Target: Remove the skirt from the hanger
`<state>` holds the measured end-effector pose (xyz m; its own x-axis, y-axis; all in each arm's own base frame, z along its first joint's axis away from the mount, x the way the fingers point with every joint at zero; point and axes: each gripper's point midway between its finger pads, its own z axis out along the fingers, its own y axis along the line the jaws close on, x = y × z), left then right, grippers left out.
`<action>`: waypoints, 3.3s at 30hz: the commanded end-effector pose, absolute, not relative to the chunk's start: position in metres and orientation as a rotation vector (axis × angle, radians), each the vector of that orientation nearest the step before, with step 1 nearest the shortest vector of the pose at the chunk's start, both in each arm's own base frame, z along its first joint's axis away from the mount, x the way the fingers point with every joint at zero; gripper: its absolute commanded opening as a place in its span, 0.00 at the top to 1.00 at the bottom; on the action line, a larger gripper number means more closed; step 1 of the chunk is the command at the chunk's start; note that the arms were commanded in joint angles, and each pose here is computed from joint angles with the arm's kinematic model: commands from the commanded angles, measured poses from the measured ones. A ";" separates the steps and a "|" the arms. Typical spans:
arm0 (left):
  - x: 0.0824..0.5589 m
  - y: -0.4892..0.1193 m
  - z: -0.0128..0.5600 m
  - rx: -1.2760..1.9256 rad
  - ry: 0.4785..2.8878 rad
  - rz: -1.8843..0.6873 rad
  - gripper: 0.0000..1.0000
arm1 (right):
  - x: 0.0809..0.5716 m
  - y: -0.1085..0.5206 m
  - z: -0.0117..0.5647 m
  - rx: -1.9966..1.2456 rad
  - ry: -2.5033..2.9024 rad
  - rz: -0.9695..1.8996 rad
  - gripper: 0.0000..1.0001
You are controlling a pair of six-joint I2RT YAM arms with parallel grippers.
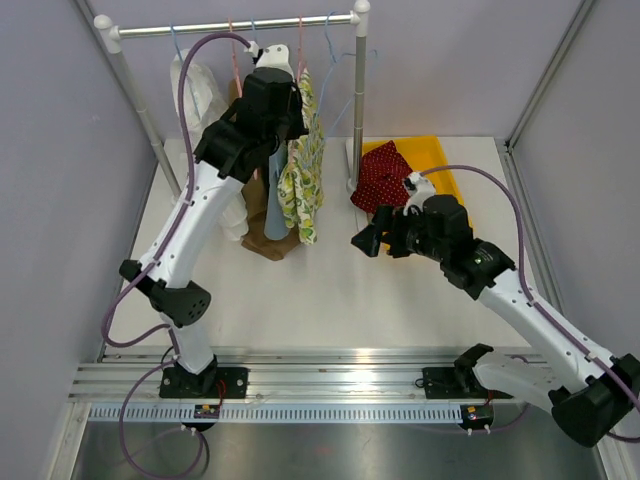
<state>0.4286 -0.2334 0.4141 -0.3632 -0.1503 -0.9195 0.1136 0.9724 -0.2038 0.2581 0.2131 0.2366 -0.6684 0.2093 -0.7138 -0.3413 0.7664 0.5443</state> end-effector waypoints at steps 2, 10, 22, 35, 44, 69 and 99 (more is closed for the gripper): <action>0.385 -0.216 0.490 -0.057 1.753 -0.356 1.00 | 0.259 0.256 0.298 -0.182 1.987 0.845 0.01; 0.361 -0.212 0.492 -0.067 1.749 -0.389 1.00 | 0.249 0.315 0.348 -0.236 1.910 0.879 0.00; 0.350 -0.205 0.497 -0.072 1.736 -0.399 1.00 | 0.219 0.391 0.380 -0.347 1.866 0.915 0.00; 0.342 -0.198 0.503 -0.068 1.717 -0.402 1.00 | 0.235 0.395 0.347 -0.303 1.914 0.765 1.00; 0.342 -0.182 0.525 -0.067 1.672 -0.343 1.00 | 0.202 0.326 0.226 -0.250 2.111 0.660 1.00; 0.305 -0.184 0.481 0.031 1.723 -0.393 1.00 | 0.291 0.191 0.378 0.083 1.811 0.256 1.00; 0.389 -0.265 0.463 0.094 1.699 -0.401 1.00 | 0.551 0.013 0.348 0.449 1.828 0.011 1.00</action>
